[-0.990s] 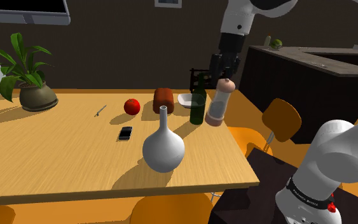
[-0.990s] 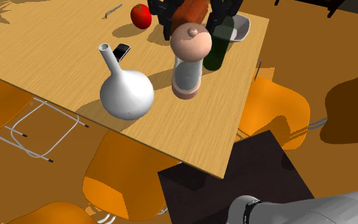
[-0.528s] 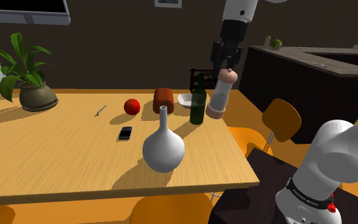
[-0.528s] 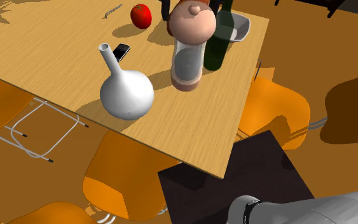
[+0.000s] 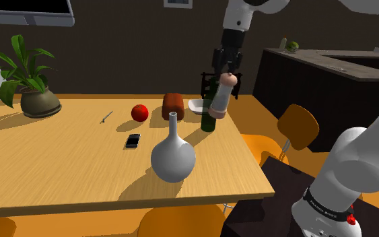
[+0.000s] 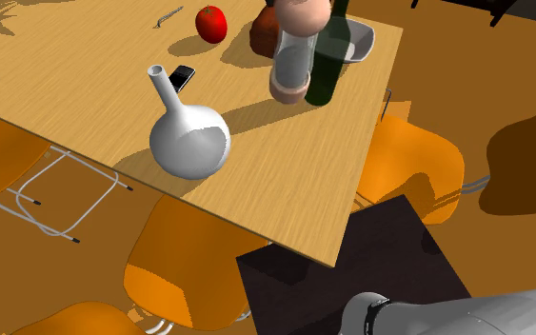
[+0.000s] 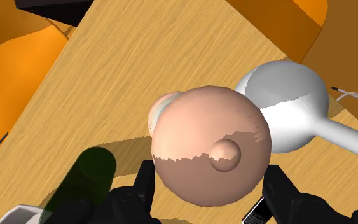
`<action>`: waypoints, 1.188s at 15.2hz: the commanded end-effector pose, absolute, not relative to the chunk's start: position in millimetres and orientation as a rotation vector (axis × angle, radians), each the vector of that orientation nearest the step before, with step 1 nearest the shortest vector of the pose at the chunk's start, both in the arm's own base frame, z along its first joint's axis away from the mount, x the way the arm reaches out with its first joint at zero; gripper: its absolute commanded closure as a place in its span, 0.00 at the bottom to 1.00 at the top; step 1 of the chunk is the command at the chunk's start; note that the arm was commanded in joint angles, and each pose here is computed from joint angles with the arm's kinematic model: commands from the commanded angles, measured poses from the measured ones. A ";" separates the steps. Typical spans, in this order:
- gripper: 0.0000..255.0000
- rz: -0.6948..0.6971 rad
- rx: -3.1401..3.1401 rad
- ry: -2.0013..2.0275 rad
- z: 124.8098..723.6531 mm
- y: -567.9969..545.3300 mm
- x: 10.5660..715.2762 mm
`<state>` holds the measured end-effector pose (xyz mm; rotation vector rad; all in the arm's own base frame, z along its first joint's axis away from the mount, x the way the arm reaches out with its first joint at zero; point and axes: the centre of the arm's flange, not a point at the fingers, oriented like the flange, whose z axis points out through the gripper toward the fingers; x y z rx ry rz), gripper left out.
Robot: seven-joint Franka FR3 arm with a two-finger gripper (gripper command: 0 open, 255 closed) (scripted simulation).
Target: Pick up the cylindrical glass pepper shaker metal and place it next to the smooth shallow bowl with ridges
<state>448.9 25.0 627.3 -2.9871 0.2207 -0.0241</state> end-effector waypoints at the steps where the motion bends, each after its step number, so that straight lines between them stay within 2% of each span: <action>1: 1.00 -0.026 -2.987 0.220 617.6 10.7 469.2; 18: 1.00 -0.026 -2.987 0.220 544.9 -112.8 641.9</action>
